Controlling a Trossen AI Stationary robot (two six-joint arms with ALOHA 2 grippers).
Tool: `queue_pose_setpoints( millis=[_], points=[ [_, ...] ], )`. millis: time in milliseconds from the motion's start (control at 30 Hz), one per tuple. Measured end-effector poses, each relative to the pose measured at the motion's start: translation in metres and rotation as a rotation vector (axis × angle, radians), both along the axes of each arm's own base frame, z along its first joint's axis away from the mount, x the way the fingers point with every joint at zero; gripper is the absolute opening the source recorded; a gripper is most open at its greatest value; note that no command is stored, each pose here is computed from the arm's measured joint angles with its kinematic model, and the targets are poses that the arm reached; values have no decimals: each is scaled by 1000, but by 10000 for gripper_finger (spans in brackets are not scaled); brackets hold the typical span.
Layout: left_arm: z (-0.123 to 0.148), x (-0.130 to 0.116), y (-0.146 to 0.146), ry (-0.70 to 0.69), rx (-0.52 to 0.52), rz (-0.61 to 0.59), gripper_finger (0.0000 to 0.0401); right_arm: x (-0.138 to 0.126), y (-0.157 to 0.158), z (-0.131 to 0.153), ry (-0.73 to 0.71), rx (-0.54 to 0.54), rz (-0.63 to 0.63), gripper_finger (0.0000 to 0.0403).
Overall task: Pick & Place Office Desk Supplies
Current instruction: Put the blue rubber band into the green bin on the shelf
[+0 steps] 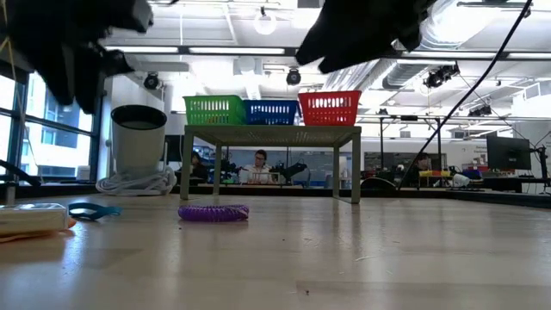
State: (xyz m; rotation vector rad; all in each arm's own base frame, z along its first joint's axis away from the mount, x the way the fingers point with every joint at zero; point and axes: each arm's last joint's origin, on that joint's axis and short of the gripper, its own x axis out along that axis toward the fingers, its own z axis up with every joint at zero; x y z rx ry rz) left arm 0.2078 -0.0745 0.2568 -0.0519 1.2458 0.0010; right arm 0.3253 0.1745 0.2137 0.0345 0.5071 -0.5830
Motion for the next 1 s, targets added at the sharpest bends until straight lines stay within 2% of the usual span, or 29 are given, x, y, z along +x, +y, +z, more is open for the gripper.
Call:
queue_pose_setpoints(
  millis=[200, 433, 733, 1000],
  points=[
    [-35, 3, -2, -76, -20, -18, 149, 6, 4, 1, -18, 27, 55, 233],
    [-53, 3, -1, -127, -2, -37, 149, 9, 11, 6, -21, -15, 144, 233],
    [-65, 0, 0, -132, -2, -38, 149, 13, 12, 9, -42, -36, 171, 233],
    [-64, 2, -6, -178, 4, -59, 149, 13, 12, 9, -42, -36, 171, 233]
  ],
)
